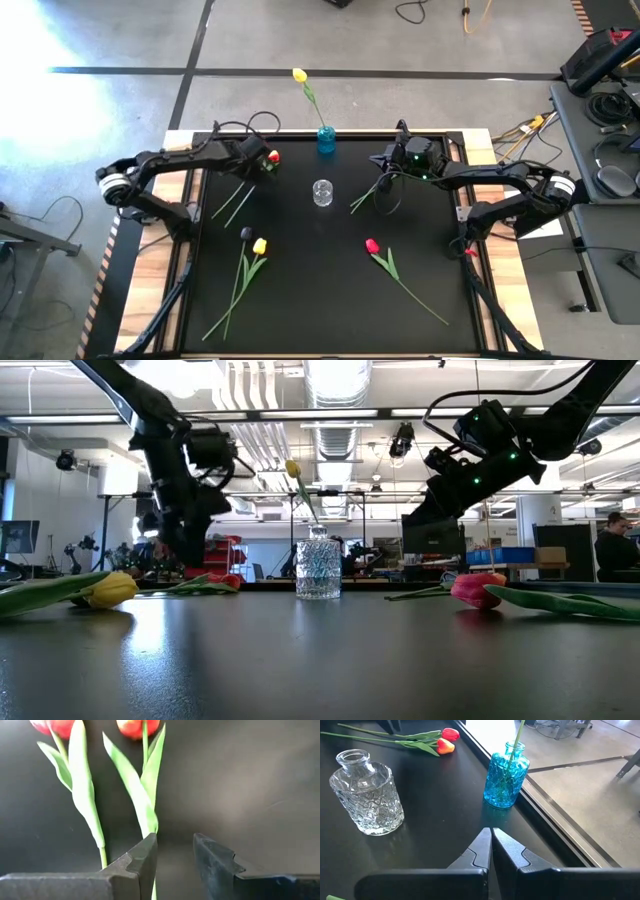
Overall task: Sort flowers into vase by color
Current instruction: Put the left orange tulip into the blue vase
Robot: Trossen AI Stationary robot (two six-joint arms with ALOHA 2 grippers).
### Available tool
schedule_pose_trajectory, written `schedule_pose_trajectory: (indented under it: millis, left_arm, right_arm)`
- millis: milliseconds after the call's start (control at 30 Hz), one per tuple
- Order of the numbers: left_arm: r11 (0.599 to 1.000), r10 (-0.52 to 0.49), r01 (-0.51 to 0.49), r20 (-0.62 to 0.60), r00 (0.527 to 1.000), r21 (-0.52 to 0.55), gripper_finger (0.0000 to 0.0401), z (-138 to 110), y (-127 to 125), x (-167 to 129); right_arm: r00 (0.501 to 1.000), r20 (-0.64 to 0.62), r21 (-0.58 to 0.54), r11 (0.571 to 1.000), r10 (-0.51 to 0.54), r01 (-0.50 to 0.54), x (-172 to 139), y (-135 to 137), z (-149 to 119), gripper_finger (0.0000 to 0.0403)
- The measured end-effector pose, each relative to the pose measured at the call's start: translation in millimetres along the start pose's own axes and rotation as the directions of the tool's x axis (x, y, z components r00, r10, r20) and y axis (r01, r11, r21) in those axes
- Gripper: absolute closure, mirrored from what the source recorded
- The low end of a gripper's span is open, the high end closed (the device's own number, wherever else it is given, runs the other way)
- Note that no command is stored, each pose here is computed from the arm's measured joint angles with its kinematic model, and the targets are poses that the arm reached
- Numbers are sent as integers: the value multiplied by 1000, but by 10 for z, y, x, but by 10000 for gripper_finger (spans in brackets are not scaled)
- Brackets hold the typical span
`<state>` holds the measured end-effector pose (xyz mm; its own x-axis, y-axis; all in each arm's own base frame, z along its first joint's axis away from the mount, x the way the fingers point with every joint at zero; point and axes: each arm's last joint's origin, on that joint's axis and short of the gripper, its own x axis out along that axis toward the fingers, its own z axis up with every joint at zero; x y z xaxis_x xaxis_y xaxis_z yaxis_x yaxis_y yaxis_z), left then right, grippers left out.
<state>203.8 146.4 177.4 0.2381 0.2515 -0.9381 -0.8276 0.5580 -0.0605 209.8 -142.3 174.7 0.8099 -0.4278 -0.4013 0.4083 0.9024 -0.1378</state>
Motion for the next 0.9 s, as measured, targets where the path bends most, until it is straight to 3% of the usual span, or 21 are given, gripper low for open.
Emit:
schedule_pose_trajectory:
  millis: [300,533,767,900]
  left_arm:
    - [992,122,-122,-39,992,11,287,28,7,314]
    - [992,122,-118,-85,989,54,291,60,-9,438]
    - [987,52,-41,-69,996,154,388,120,-44,339]
    - [984,12,-12,2,1000,180,390,148,-44,141]
  right_arm:
    - [1000,0,2,1000,0,0,0,0,0,394]
    - [1000,0,2,1000,0,0,0,0,0,394]
    - [998,14,6,998,67,-67,0,21,5,394]
    - [997,22,4,997,77,-77,-1,23,11,394]
